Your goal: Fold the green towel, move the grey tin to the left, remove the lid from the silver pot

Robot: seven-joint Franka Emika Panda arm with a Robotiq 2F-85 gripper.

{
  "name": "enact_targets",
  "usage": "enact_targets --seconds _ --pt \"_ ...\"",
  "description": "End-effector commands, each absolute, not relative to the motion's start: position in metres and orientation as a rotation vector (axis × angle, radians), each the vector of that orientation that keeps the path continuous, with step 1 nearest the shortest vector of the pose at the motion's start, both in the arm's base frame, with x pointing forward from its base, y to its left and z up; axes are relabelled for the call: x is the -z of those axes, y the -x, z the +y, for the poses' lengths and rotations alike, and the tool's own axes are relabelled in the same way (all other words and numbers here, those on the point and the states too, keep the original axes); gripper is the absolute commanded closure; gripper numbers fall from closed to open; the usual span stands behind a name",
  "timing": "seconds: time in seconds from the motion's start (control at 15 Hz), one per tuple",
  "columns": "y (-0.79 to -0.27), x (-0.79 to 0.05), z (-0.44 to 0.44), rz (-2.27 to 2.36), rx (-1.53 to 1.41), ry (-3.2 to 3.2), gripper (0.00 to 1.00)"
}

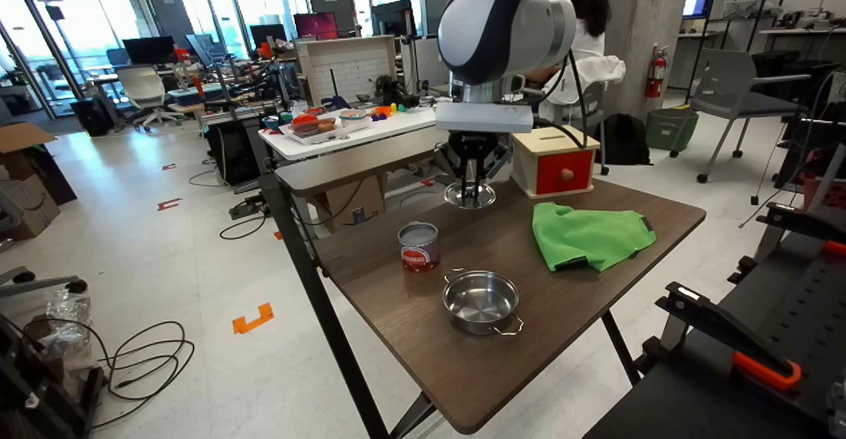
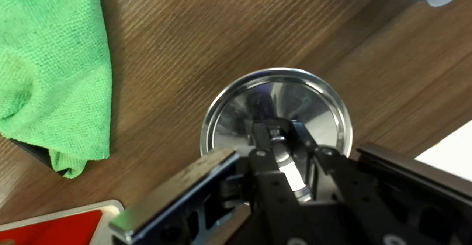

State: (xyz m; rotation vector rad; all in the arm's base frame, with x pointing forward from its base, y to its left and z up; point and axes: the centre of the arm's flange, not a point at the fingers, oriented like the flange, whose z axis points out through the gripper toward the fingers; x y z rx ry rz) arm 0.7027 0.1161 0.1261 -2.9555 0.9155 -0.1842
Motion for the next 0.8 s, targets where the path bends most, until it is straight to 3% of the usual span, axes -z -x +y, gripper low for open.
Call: enact_targets --seconds 0.0,0.73 --pt "-0.719 -0.106 0.122 0.942 0.138 2.964 0.95" --pt "-0.715 -0.068 0.139 0.926 0.064 2.993 0.95"
